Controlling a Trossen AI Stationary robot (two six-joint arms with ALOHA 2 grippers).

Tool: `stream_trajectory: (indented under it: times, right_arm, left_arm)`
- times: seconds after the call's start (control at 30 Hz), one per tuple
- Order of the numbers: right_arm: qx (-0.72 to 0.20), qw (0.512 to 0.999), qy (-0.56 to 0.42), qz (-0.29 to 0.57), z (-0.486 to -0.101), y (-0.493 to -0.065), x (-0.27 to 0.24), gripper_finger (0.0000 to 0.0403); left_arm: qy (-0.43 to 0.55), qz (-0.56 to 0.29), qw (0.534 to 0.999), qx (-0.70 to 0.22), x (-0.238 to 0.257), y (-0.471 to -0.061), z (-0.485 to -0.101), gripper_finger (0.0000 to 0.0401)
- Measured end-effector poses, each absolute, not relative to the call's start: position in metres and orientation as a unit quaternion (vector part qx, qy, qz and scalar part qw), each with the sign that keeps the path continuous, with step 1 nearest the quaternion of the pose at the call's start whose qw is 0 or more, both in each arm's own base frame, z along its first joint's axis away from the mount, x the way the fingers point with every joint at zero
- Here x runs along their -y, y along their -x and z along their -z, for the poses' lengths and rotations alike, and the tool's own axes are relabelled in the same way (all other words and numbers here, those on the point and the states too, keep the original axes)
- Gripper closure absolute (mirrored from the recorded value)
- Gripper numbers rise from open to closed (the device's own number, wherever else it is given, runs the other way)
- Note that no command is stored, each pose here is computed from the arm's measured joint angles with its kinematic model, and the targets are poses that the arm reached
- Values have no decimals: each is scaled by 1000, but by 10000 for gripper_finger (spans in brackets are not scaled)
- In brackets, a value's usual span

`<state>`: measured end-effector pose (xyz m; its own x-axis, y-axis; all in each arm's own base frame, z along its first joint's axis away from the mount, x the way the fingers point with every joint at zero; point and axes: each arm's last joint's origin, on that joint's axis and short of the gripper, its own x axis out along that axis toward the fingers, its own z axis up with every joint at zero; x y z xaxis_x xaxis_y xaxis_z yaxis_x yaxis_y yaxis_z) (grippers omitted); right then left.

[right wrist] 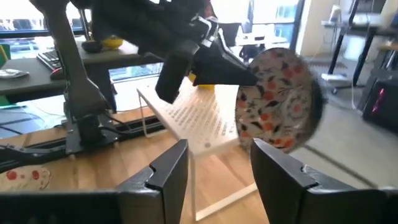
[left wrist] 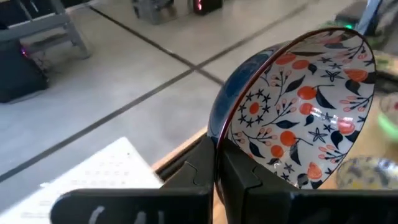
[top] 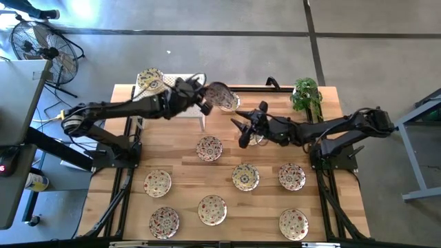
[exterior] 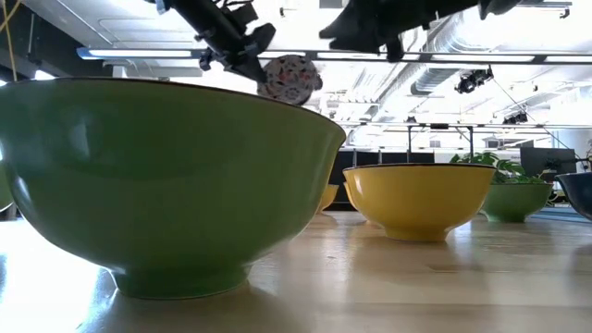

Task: Pick & Place Mini bowls
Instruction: Put the blue patterned bowl on the shelf

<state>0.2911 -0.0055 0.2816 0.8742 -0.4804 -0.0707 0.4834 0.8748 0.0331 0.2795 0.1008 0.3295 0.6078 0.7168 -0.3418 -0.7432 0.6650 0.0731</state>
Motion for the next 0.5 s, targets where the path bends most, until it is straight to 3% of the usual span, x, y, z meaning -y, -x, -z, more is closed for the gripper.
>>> stream_trajectory:
  times: [0.23,0.5]
  right_arm:
    - [-45,969,-6,245,-284,-286,2,274]
    - [-64,976,-4,207,-281,-286,1,310]
  left_arm:
    - [22,-407,876,-257,-123,-250,-389,401]
    - [112,-400,842,-344,-158,-195,-437,401]
